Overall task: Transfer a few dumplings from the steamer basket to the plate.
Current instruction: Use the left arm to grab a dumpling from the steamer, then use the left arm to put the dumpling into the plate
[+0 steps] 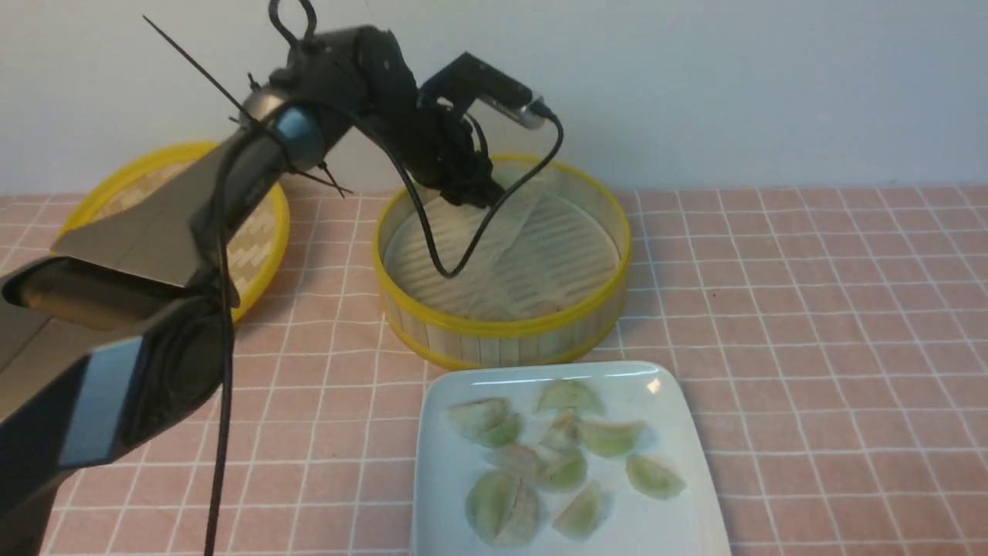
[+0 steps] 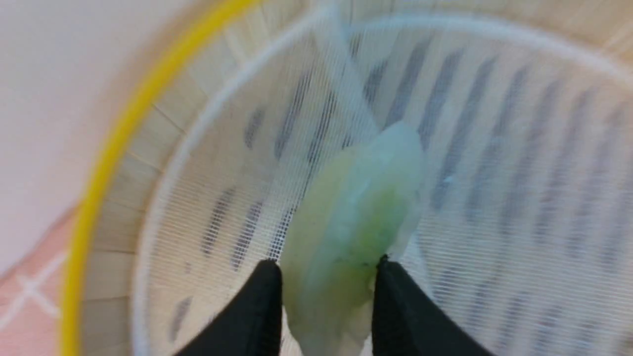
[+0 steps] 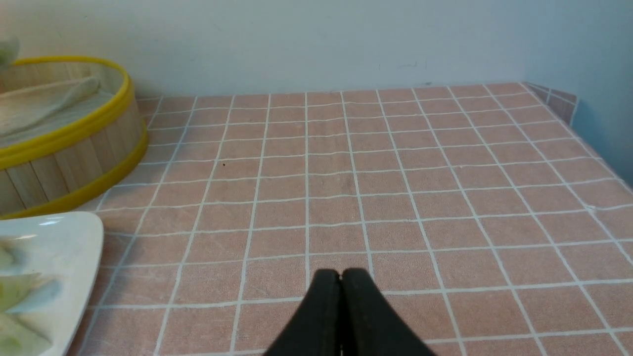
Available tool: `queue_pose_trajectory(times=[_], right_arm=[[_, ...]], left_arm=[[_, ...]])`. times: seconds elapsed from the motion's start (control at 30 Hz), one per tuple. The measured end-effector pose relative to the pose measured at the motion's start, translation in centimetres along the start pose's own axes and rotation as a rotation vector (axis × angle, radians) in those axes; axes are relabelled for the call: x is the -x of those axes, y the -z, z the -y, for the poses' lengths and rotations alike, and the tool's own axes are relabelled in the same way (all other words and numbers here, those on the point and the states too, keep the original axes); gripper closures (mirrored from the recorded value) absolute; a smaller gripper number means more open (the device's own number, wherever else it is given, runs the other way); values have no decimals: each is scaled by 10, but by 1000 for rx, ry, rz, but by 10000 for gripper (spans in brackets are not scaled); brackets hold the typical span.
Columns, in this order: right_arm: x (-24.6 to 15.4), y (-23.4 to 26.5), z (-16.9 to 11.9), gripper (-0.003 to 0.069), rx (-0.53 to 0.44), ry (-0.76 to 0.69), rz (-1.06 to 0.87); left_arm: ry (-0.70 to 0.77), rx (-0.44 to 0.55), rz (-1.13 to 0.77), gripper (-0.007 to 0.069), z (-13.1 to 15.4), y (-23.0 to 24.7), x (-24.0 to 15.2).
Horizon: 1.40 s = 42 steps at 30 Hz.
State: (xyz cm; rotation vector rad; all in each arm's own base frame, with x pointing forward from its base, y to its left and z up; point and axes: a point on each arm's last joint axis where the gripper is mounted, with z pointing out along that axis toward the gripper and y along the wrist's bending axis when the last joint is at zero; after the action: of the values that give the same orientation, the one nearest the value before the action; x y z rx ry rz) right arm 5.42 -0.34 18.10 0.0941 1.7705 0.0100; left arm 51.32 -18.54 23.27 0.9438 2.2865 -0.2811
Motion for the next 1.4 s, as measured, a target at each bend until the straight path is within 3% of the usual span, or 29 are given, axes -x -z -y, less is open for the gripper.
queue_pose_trajectory(times=[0.23,0.37,0.53,0.6,0.8,0.97,1.2,1.4], right_arm=[[0,0,0,673,0,0,0],[0,0,0,673,0,0,0],[0,0,0,673,0,0,0],[0,0,0,673,0,0,0],[0,0,0,673,0,0,0],[0,0,0,673,0,0,0],[0,0,0,673,0,0,0],[0,0,0,673,0,0,0]], left_arm=[[-4,-56,-34,418,21,98,25],[81,-44,-4,418,33,144,31],[111,-75,-63,418,67,185,11],[87,-131,-128,418,96,196,-11],[42,-306,-356,418,168,158,-73],[0,-310,-365,418,204,105,-95],[-48,-289,-299,417,234,50,-98],[-69,-290,-305,281,245,26,-106]])
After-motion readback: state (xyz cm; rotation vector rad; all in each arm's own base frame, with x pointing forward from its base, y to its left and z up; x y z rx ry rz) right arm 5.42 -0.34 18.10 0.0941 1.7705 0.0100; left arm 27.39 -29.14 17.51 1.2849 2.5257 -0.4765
